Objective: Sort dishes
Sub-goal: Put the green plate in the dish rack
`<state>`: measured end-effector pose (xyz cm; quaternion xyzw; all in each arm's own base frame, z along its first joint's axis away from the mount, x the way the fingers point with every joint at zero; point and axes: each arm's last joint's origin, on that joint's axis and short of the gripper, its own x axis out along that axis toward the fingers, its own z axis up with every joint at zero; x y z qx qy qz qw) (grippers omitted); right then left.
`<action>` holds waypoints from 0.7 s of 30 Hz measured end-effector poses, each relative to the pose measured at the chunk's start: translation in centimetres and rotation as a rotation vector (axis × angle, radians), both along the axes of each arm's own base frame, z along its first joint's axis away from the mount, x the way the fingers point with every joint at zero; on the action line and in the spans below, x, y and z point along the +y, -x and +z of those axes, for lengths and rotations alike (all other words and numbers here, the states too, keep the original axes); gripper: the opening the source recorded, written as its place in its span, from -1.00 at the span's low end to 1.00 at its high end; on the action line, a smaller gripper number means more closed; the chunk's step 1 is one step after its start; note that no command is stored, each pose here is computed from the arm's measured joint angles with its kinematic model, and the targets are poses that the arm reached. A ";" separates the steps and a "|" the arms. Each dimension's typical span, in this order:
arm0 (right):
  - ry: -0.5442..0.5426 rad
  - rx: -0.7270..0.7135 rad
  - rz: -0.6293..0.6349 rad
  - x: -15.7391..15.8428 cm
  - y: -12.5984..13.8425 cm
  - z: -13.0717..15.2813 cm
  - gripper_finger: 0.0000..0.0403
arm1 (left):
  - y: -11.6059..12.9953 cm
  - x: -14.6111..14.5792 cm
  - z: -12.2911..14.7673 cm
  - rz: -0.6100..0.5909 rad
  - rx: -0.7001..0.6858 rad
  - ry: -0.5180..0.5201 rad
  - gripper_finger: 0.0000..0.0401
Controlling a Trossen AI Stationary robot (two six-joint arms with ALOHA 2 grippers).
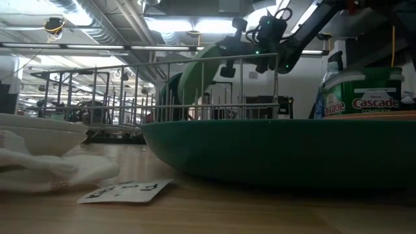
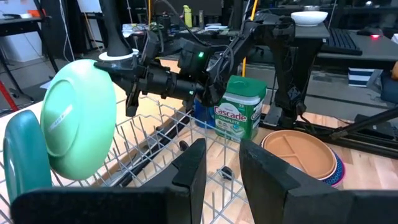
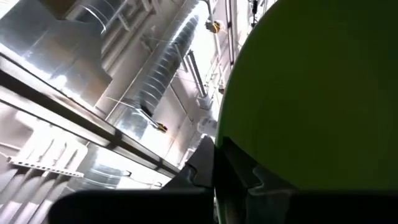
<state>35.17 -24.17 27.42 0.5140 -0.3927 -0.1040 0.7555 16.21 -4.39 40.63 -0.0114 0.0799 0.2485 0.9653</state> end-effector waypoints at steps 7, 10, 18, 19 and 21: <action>0.023 -0.030 -0.009 0.1 0.1 0.3 -0.97 | 0.0 0.0 0.0 0.000 0.001 0.000 -0.56; 0.033 -0.006 -0.022 0.0 0.1 0.2 -0.97 | 0.0 0.0 0.0 0.000 0.000 0.000 -0.56; 0.042 0.007 -0.022 0.4 -0.2 0.2 -0.97 | 0.0 0.0 0.0 -0.002 0.007 -0.012 -0.56; 0.039 0.007 -0.026 0.5 -0.3 0.2 -0.97 | 0.0 0.0 0.0 -0.002 0.008 -0.014 -0.56; 0.032 0.016 -0.035 0.7 -0.5 0.1 -0.97 | 0.0 0.0 0.0 0.002 0.009 -0.018 -0.56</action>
